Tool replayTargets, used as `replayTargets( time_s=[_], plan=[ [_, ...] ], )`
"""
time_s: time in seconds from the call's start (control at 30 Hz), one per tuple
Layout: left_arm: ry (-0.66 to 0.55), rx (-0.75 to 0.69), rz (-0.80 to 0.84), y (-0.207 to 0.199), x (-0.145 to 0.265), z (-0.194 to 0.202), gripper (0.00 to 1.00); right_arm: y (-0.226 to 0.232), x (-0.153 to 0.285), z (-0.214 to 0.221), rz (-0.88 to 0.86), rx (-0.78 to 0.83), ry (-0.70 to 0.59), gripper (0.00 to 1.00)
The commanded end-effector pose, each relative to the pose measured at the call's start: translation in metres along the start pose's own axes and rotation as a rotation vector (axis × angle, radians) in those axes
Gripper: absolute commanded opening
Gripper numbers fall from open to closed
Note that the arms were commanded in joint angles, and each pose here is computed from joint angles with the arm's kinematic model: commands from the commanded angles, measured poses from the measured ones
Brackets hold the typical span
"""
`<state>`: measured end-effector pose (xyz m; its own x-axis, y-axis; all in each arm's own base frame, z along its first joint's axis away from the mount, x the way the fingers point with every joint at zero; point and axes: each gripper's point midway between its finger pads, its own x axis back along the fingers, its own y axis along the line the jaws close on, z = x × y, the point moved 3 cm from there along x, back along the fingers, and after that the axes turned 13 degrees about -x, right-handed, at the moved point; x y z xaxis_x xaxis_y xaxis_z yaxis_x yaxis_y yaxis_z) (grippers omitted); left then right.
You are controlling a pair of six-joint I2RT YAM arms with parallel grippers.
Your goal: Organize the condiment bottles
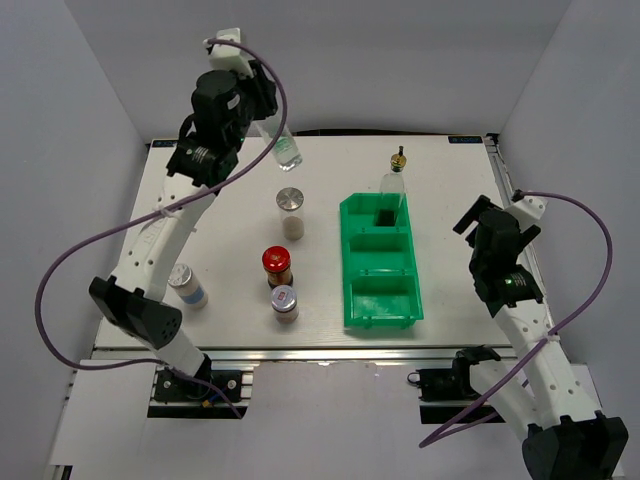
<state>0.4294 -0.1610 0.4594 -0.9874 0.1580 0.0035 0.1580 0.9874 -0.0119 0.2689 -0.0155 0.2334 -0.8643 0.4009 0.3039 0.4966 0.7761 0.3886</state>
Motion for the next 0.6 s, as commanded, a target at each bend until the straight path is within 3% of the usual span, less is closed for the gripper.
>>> replayTargets(
  time_s=[0.0, 0.23, 0.57],
  plan=[
    [-0.151, 0.032, 0.097, -0.036, 0.009, -0.061, 0.00, 0.005, -0.002, -0.004, -0.040, -0.040, -0.006, 0.90],
    [-0.131, 0.019, 0.114, -0.080, -0.004, -0.053, 0.00, 0.001, -0.002, -0.005, -0.036, -0.044, -0.012, 0.89],
    [-0.062, 0.043, 0.134, -0.129, -0.012, -0.005, 0.00, -0.002, -0.006, 0.000, -0.037, -0.033, 0.008, 0.89]
  ],
)
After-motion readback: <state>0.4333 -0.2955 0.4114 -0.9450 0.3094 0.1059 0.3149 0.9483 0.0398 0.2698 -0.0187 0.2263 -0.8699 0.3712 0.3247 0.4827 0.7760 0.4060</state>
